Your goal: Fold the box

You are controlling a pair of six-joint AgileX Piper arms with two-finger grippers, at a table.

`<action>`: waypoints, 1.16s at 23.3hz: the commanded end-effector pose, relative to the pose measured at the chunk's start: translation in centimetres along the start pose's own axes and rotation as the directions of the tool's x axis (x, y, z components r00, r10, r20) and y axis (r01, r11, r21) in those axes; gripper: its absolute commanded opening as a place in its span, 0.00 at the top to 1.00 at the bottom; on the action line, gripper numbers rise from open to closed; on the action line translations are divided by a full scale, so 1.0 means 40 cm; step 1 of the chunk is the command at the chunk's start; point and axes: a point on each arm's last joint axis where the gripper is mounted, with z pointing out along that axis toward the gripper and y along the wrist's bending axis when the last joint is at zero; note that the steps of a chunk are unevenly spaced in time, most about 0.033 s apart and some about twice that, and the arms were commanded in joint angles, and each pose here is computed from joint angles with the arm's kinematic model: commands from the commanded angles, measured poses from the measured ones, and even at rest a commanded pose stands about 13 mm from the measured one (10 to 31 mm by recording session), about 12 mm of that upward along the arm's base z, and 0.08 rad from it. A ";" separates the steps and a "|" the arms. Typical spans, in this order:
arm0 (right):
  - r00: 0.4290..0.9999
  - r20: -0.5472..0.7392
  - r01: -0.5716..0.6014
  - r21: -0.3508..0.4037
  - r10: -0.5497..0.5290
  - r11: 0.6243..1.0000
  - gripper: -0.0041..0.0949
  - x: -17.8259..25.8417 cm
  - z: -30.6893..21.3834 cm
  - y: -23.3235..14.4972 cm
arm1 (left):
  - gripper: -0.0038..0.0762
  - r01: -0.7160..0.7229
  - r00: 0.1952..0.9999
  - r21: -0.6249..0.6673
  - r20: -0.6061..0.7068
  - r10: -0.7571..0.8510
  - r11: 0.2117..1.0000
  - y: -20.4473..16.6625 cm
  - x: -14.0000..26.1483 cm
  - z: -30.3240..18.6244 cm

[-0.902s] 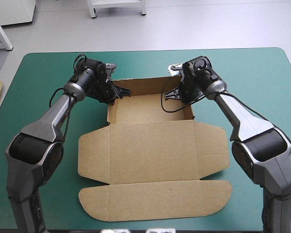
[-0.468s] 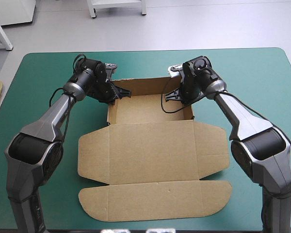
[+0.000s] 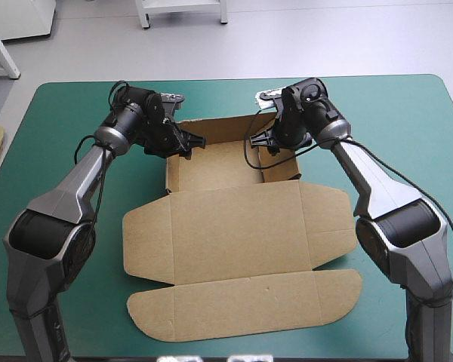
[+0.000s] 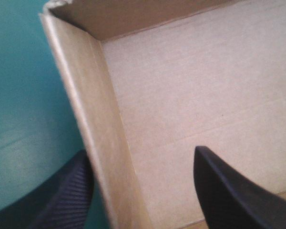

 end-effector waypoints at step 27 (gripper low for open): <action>0.876 0.474 0.107 -0.019 -0.085 0.994 0.49 0.050 -0.514 -0.044 | 0.48 -0.213 0.735 0.039 0.664 0.134 0.976 0.023 0.332 -0.422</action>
